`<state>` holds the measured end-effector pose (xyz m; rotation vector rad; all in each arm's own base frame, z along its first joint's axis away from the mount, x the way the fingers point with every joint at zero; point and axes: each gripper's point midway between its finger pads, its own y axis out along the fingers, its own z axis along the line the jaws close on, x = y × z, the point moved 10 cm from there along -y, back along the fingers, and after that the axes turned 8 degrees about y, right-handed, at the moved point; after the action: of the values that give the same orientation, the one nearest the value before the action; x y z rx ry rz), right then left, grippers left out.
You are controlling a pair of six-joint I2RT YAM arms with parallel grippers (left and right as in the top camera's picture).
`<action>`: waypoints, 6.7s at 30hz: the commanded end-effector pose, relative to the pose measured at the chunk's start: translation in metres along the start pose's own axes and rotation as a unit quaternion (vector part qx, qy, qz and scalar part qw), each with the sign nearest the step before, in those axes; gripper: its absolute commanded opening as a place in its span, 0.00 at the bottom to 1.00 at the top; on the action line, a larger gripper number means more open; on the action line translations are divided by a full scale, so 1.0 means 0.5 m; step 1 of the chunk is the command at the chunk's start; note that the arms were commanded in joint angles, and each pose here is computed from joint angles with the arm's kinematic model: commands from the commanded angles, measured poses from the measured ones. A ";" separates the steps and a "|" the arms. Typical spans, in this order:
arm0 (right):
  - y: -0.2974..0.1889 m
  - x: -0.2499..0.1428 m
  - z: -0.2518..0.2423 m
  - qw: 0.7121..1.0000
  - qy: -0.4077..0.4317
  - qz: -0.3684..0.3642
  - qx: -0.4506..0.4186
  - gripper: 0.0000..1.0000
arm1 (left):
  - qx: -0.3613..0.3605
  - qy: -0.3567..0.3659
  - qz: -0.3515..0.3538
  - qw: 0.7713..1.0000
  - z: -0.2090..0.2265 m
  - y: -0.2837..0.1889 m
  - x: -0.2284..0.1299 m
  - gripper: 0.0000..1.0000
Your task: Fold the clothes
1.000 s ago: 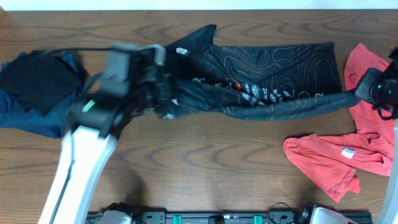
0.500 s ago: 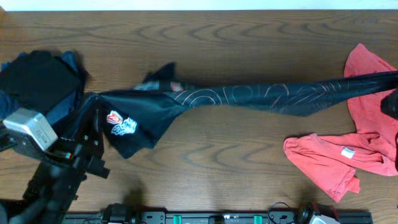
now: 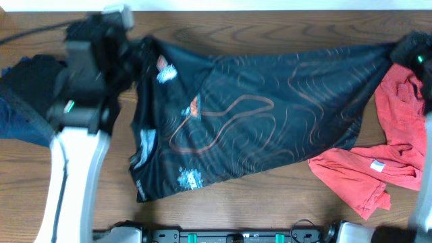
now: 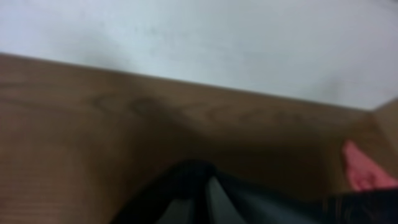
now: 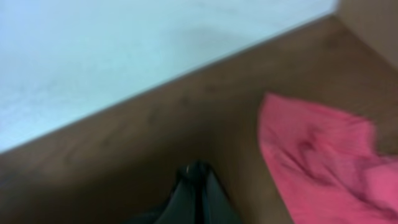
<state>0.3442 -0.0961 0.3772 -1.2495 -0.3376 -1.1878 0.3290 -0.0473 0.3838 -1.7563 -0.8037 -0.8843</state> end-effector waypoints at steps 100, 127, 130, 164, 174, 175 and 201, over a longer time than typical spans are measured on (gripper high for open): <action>0.192 -0.301 -0.192 0.938 0.038 0.270 -0.212 0.01 | -0.145 -0.106 0.340 0.923 0.144 0.176 -0.374 0.06; 0.220 -0.332 -0.192 0.949 0.029 0.244 -0.198 0.32 | -0.118 -0.133 0.363 0.915 0.155 0.188 -0.393 0.71; 0.215 -0.338 -0.194 0.946 0.020 0.257 -0.199 0.32 | -0.079 -0.135 0.401 0.903 0.161 0.174 -0.411 0.69; 0.189 -0.436 -0.233 0.910 0.012 0.336 -0.243 0.31 | 0.093 -0.079 0.401 0.908 0.227 0.181 -0.527 0.41; 0.194 -0.466 -0.252 0.911 0.005 0.322 -0.258 0.31 | 0.106 -0.112 0.415 0.897 0.225 0.173 -0.535 0.41; 0.194 -0.472 -0.254 0.910 0.005 0.324 -0.259 0.31 | 0.107 -0.113 0.416 0.896 0.225 0.172 -0.535 0.41; 0.122 -0.490 -0.316 0.865 0.080 0.326 -0.373 0.10 | 0.114 -0.127 0.476 0.863 0.205 0.112 -0.541 0.41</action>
<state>0.2343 -0.1141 0.0927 -1.7200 0.7133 -0.7448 0.2615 -0.0043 0.0970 -1.7936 -0.0772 0.1049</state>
